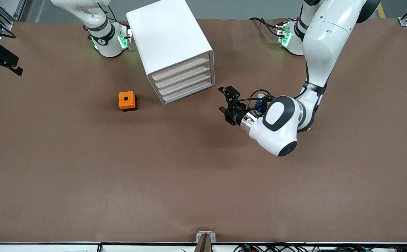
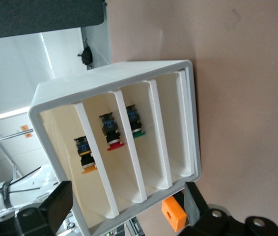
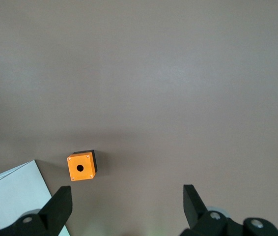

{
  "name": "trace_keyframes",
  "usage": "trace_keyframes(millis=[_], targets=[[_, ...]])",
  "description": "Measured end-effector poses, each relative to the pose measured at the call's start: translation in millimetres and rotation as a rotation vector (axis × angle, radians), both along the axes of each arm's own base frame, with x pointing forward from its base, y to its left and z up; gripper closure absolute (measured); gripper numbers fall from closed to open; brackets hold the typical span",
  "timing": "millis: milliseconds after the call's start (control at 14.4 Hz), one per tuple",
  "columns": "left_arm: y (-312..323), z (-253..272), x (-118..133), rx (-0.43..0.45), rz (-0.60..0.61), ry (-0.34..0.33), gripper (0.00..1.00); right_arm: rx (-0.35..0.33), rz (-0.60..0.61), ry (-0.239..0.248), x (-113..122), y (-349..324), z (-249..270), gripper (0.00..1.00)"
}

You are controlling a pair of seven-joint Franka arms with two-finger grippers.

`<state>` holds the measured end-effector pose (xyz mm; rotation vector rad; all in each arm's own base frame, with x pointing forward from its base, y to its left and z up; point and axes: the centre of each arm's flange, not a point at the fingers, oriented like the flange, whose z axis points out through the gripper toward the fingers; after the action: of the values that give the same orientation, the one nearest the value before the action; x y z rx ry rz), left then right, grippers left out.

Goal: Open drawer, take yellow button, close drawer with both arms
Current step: 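Grasp the drawer front with the left gripper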

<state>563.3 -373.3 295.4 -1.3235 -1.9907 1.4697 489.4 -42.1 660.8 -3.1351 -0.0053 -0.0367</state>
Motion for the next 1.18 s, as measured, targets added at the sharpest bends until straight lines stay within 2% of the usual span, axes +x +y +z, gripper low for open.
trace_keyframes(millis=[834,903,1042,1112,1181], targets=[[-26,-15,-10,-0.072,0.059,0.125,0.02,0.000,0.000,0.000,0,0,0,0.00],[-32,-18,-13,-0.081,0.060,0.138,0.08,0.000,0.000,0.000,0,0,0,0.00],[-47,-23,-23,-0.097,0.053,0.163,0.32,0.000,0.000,0.000,0,0,0,0.00],[-55,-25,-28,-0.103,0.047,0.174,0.41,0.000,0.000,0.000,0,0,0,0.00],[-62,-27,-33,-0.104,0.040,0.182,0.45,0.000,0.000,0.000,0,0,0,0.00]])
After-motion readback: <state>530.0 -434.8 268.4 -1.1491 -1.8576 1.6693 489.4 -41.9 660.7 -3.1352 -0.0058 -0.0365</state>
